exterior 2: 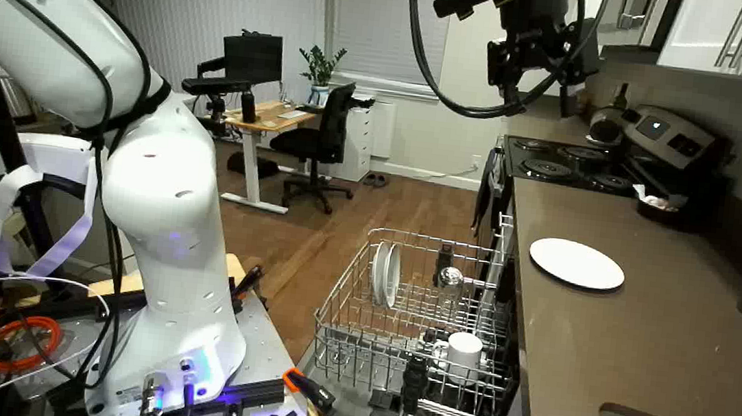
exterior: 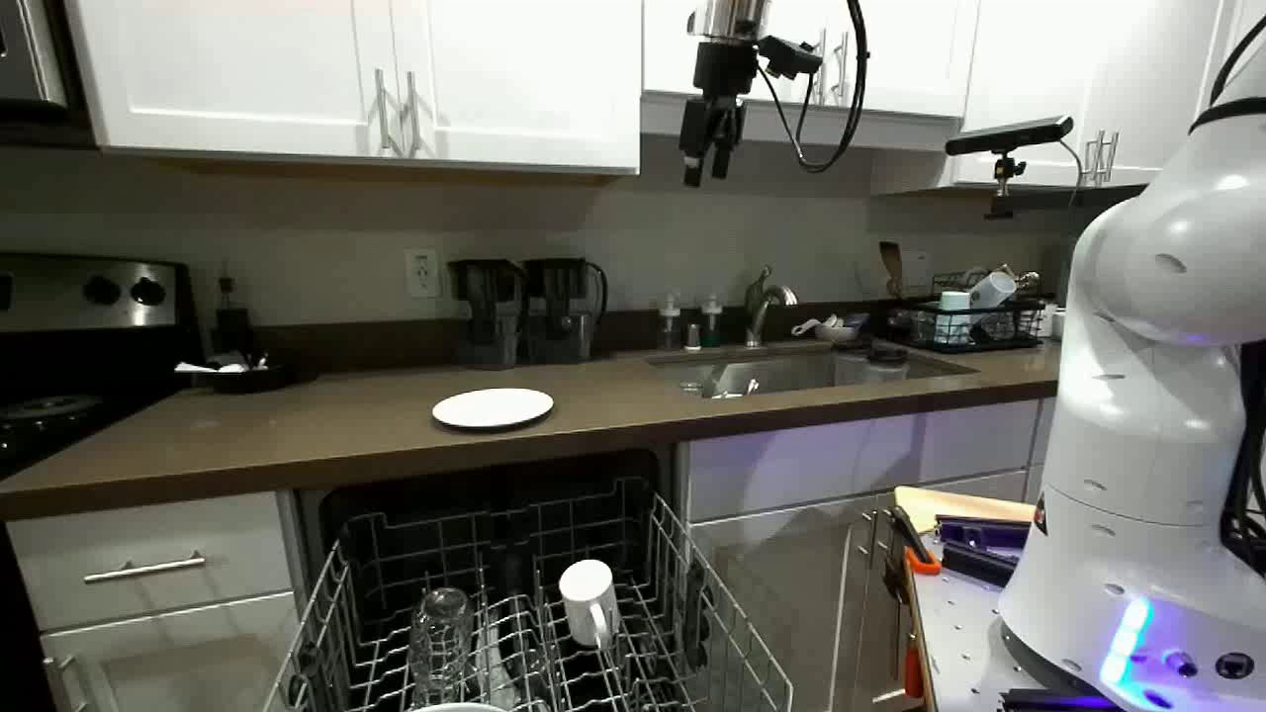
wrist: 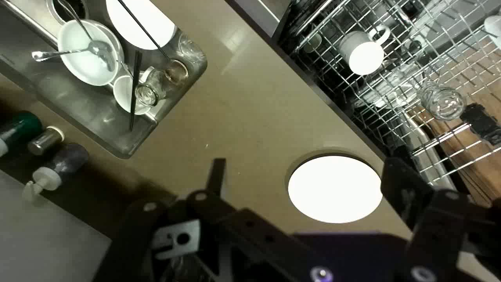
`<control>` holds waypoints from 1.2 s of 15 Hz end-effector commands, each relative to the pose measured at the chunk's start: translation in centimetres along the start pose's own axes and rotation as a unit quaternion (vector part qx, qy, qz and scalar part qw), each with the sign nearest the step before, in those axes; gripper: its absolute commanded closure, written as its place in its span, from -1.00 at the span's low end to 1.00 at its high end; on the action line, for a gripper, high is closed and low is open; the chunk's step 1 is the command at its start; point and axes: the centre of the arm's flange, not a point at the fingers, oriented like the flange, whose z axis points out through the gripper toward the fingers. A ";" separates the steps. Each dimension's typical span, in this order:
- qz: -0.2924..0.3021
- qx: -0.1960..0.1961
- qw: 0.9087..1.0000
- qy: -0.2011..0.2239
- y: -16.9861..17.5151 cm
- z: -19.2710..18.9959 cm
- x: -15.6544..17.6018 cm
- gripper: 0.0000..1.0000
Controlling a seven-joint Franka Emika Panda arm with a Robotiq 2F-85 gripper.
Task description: Place the white plate from the counter on the left side of the dishwasher
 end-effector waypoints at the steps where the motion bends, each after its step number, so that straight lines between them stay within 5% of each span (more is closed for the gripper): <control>1: 0.000 0.000 1.000 0.000 0.0 0.0 0.0 -1.00; 9: -0.019 -0.003 1.000 -0.001 -0.1 0.8 1.8 -1.00; 18: -0.103 -0.055 0.993 -0.026 -3.5 6.8 15.3 -1.00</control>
